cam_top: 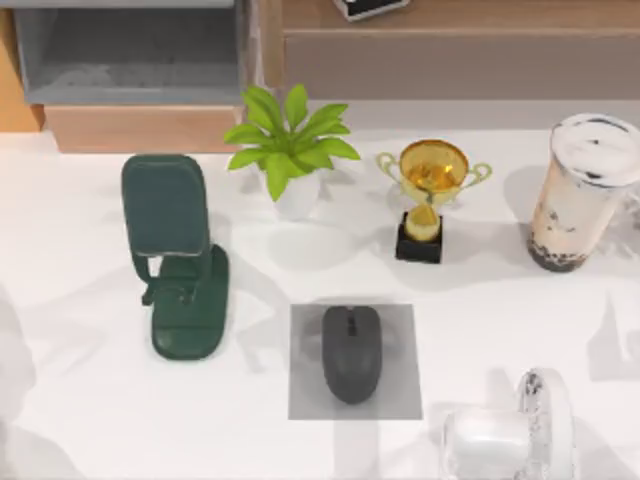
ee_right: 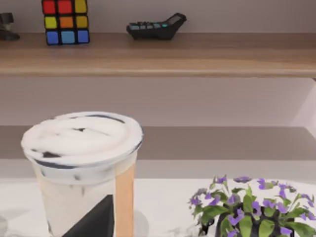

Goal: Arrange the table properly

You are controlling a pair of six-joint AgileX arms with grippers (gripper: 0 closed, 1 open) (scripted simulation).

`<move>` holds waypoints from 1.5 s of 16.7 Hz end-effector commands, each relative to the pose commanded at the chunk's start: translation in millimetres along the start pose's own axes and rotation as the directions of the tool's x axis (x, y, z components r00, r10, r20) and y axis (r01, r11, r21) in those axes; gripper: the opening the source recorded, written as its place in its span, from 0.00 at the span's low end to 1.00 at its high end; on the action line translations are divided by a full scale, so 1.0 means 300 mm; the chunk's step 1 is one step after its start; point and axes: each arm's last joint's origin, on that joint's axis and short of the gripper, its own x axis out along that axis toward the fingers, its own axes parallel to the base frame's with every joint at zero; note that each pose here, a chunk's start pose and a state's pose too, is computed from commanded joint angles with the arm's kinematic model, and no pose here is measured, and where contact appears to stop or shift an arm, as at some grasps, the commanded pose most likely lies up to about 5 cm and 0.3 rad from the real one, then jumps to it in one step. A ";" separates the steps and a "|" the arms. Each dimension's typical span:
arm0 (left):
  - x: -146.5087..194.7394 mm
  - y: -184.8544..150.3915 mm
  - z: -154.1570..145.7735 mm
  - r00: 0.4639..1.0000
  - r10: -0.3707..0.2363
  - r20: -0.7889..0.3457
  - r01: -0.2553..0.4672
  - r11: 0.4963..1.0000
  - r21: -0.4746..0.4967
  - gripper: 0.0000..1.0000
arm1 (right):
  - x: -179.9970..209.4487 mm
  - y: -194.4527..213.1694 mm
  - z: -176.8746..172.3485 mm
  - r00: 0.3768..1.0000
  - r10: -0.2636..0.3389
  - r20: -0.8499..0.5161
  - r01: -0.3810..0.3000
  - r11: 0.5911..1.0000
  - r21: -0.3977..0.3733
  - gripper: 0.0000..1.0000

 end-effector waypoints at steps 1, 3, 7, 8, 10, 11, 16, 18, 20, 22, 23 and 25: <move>0.000 0.000 0.000 1.000 0.000 0.000 0.000 1.000 0.000 0.10 | 0.000 0.000 0.000 1.000 0.000 0.000 0.000 1.000 0.000 1.00; 0.000 0.000 0.000 1.000 0.000 0.000 0.000 1.000 0.000 0.00 | 0.000 0.000 0.000 1.000 0.000 0.000 0.000 1.000 0.000 1.00; 0.000 0.000 0.000 1.000 0.000 0.000 0.000 1.000 0.000 0.00 | 0.000 0.000 0.000 1.000 0.000 0.000 0.000 1.000 0.000 1.00; 0.000 0.000 0.000 1.000 0.000 0.000 0.000 1.000 0.000 0.00 | 0.000 0.000 0.000 1.000 0.000 0.000 0.000 1.000 0.000 1.00; 0.000 0.000 0.000 1.000 0.000 0.000 0.000 1.000 0.000 0.00 | 0.000 0.000 0.000 1.000 0.000 0.000 0.000 1.000 0.000 1.00; -0.038 -0.005 0.001 1.000 0.000 0.015 0.001 1.000 -0.008 0.00 | 0.000 0.000 0.000 1.000 0.000 0.000 0.000 1.000 0.000 1.00; -0.083 -0.003 0.002 1.000 -0.001 0.015 0.001 1.000 -0.008 0.00 | 0.000 0.000 0.000 1.000 0.000 0.000 0.000 1.000 0.000 1.00; -0.105 -0.003 0.002 1.000 0.000 0.015 0.000 1.000 -0.008 0.00 | 0.000 0.000 0.000 1.000 0.000 0.000 0.000 1.000 0.000 1.00; -0.129 -0.005 0.000 1.000 -0.004 0.013 0.004 1.000 -0.008 0.00 | 0.000 0.000 0.000 1.000 0.000 0.000 0.000 1.000 0.000 1.00; -0.138 -0.005 0.001 1.000 0.000 0.015 0.001 1.000 -0.008 0.00 | 0.000 0.000 0.000 1.000 0.000 0.000 0.000 1.000 0.000 1.00; -0.138 -0.005 0.001 1.000 0.000 0.015 0.001 1.000 -0.008 0.00 | 0.000 0.000 0.000 1.000 0.000 0.000 0.000 1.000 0.000 1.00; -0.132 -0.006 0.001 1.000 -0.003 0.012 0.004 1.000 -0.007 0.00 | 0.000 0.000 0.000 1.000 0.000 0.000 0.000 1.000 0.000 1.00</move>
